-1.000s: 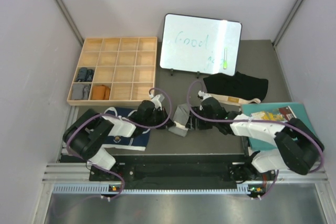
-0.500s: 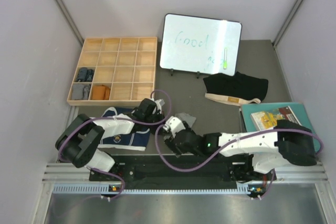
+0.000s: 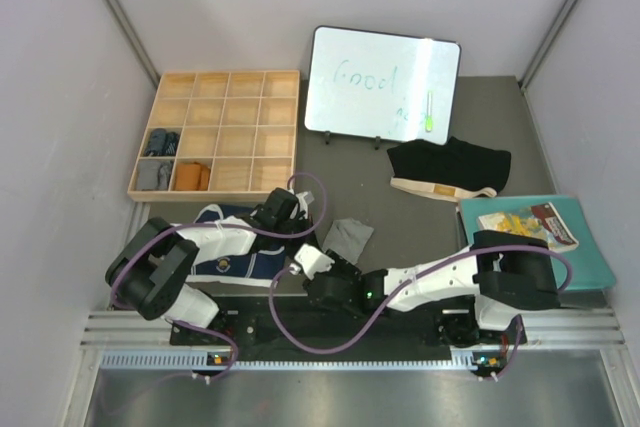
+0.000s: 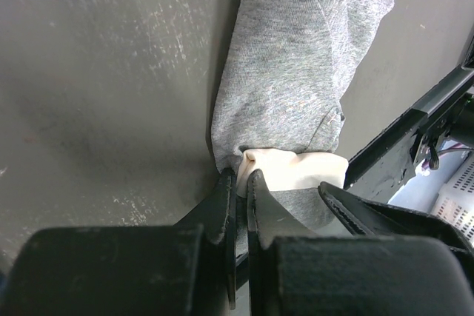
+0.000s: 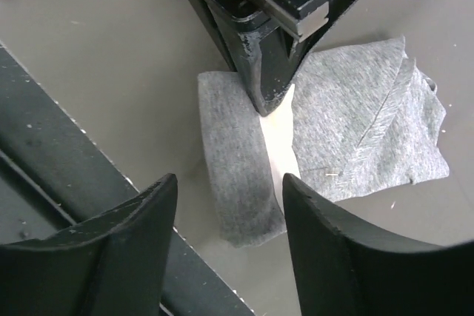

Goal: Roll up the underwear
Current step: Roll the underwear to the center of the board.

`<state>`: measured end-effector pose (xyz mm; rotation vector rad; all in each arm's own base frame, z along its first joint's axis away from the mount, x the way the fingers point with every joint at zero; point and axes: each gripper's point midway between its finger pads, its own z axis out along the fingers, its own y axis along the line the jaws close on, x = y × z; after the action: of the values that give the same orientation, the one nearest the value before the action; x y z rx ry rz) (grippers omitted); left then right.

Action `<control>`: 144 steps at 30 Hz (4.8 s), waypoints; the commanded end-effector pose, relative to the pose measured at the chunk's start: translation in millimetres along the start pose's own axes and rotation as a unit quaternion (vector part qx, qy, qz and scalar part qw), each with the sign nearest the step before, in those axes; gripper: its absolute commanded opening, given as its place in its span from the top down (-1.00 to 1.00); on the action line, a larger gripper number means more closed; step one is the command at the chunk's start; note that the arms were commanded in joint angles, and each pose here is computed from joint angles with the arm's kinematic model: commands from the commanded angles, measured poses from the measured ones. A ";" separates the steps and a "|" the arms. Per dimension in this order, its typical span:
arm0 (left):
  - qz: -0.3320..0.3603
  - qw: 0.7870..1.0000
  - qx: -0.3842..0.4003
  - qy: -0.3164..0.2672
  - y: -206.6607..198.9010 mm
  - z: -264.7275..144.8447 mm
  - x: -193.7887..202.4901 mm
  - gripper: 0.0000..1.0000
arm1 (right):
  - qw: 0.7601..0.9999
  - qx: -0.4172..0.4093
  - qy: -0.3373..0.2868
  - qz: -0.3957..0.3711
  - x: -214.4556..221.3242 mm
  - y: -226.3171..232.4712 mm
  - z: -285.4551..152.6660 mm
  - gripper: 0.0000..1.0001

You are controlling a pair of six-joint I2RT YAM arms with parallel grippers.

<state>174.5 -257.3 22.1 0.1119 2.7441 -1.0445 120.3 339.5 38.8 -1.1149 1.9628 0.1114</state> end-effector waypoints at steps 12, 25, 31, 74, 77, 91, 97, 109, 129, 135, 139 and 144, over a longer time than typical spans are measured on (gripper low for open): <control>0.001 1.000 -0.008 0.021 4.2 -10.9 17.6 1.00 | 0.999 -0.045 0.007 -0.026 16.3 22.3 11.6 0.66; 0.017 0.994 -0.048 -0.095 1.8 -41.7 -19.4 -0.33 | 0.981 -0.176 0.007 0.081 3.8 20.6 -4.1 1.00; 0.050 0.985 -0.010 -0.167 -17.3 -59.2 -40.2 -0.17 | 0.953 -0.266 0.021 0.146 -1.0 17.1 -7.9 1.00; 0.148 0.974 0.115 -0.129 -24.6 -10.8 -20.9 -0.02 | 0.854 -0.363 0.064 0.366 11.8 -66.7 49.4 1.00; 0.146 0.974 0.113 -0.128 -22.7 -9.2 -20.3 0.01 | 0.853 -0.361 0.071 0.370 15.9 -67.9 55.0 1.00; 0.099 0.988 0.017 -0.115 14.7 8.4 -25.8 1.00 | 0.858 -0.323 0.055 0.395 2.2 -90.2 44.5 0.02; 0.077 0.992 -0.001 -0.100 19.7 11.3 -24.3 1.00 | 0.860 -0.273 0.040 0.430 0.5 -103.4 17.2 -0.49; 0.050 0.996 -0.006 -0.077 20.7 15.3 -19.0 1.00 | 0.812 -0.240 0.057 0.529 26.7 -82.9 8.0 -0.50; 0.060 0.991 0.013 -0.120 -7.6 -9.8 -40.0 -0.13 | 0.808 -0.117 0.175 0.551 85.7 -72.5 34.5 1.00; 0.086 0.985 -0.005 -0.149 -6.2 -25.5 -45.8 -0.32 | 0.810 -0.105 0.181 0.548 88.5 -75.6 33.2 1.00; 0.093 0.984 -0.004 -0.150 -2.2 -20.9 -44.9 -0.33 | 0.810 -0.105 0.184 0.547 89.1 -74.9 33.0 1.00; 0.094 0.984 0.019 -0.151 -2.7 -12.2 -42.3 -0.30 | 0.810 -0.105 0.183 0.548 88.1 -75.8 33.1 1.00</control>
<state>209.5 -247.0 44.1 0.1727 2.4411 -0.9428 178.3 284.2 15.3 -0.0078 2.6780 1.0714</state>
